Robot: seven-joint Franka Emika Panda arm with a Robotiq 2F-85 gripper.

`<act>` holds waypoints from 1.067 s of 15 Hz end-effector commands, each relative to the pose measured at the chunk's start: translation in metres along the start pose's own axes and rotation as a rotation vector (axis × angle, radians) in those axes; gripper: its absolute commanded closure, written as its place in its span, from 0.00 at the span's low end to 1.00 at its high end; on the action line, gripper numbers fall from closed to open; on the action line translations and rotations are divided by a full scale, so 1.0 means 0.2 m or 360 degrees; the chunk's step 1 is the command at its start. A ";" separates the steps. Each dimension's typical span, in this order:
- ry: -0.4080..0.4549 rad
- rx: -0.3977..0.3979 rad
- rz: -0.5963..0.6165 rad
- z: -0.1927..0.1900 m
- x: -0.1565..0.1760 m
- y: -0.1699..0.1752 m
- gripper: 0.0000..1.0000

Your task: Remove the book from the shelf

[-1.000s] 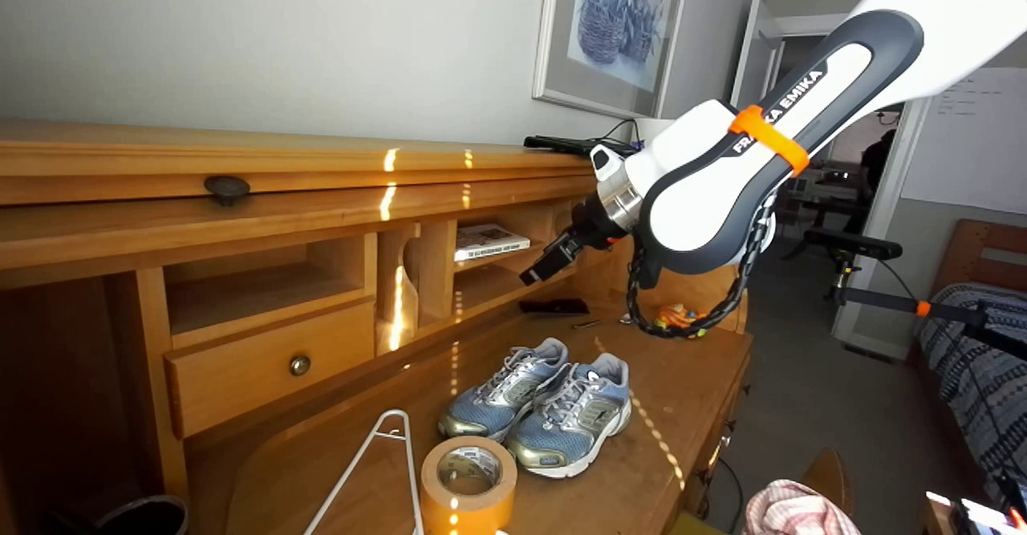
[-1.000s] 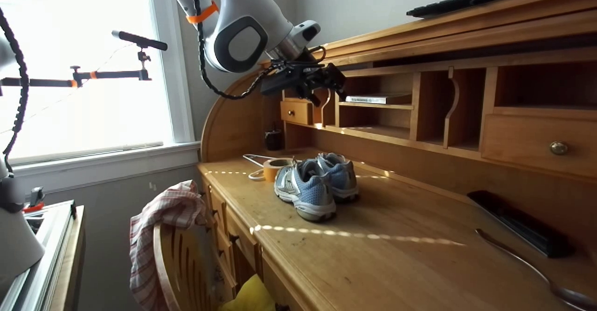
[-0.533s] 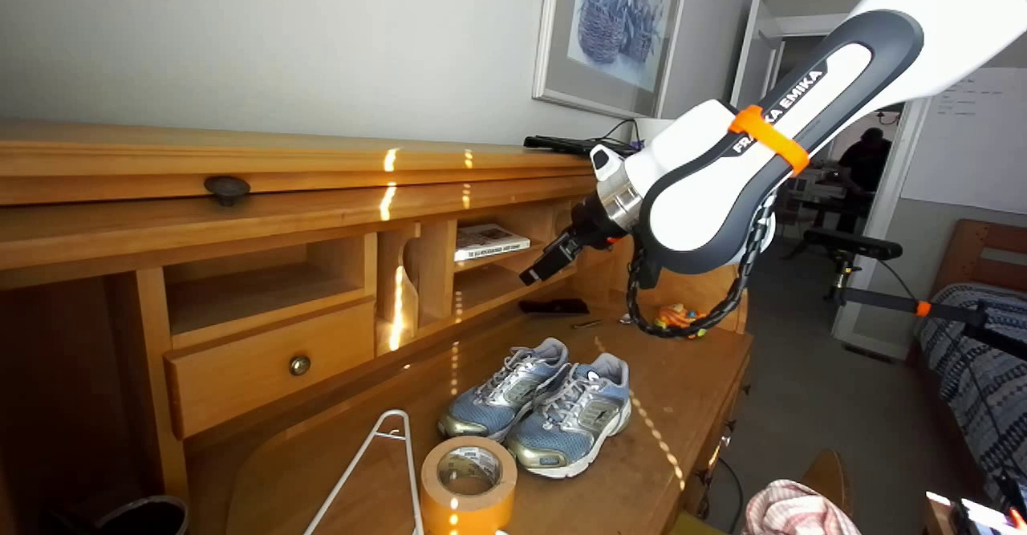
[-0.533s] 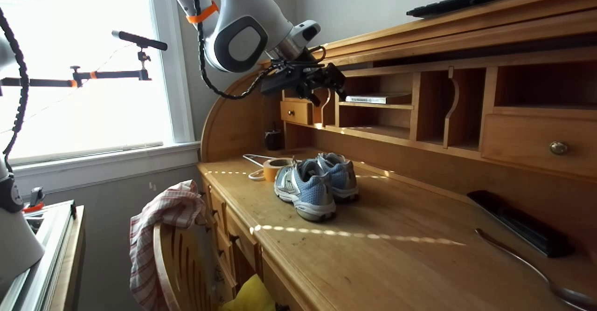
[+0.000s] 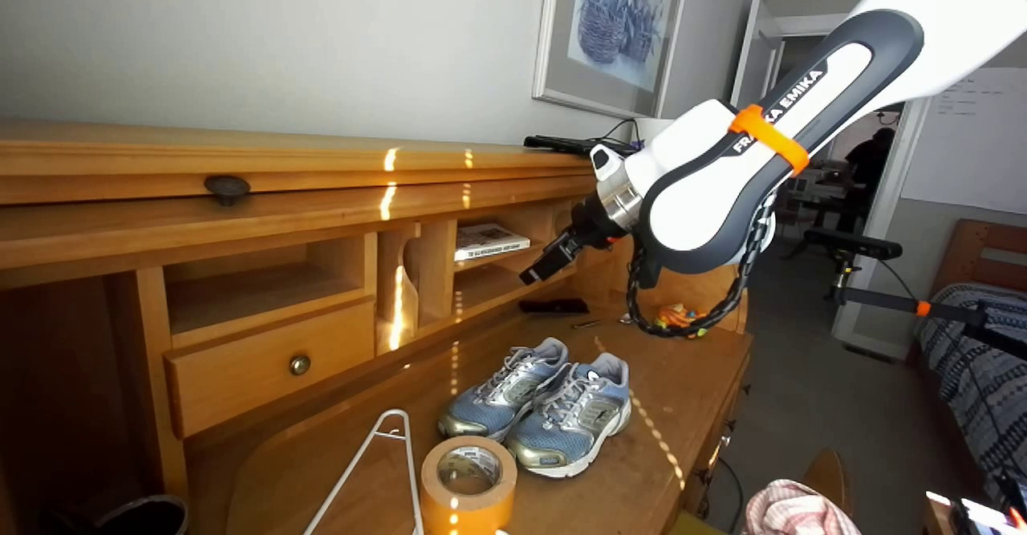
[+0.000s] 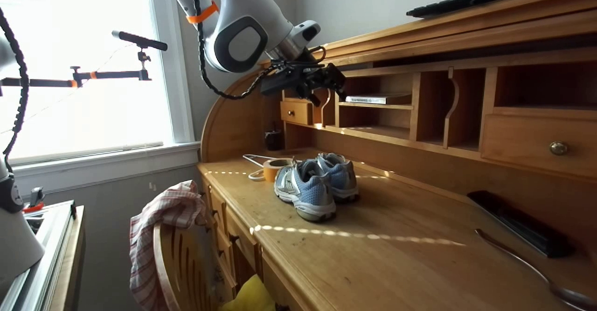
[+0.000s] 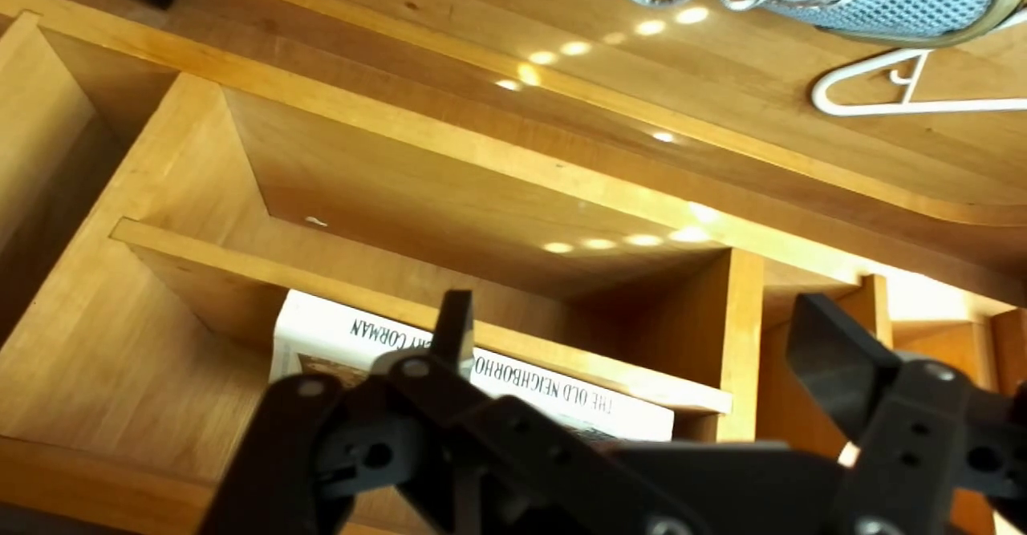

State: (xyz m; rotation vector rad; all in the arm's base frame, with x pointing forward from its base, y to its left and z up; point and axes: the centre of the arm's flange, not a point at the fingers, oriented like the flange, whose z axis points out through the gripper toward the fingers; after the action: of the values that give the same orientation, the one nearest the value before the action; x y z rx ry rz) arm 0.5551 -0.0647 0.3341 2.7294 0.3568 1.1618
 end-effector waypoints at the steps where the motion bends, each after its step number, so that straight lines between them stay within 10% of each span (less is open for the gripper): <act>1: 0.0000 0.0000 0.0000 0.00 0.00 0.00 0.00; 16: 0.0235 -0.0030 0.0124 0.07 0.01 0.12 0.00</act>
State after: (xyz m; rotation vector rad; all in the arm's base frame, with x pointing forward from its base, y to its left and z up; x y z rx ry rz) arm 0.5668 -0.0707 0.3377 2.6818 0.2884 1.3024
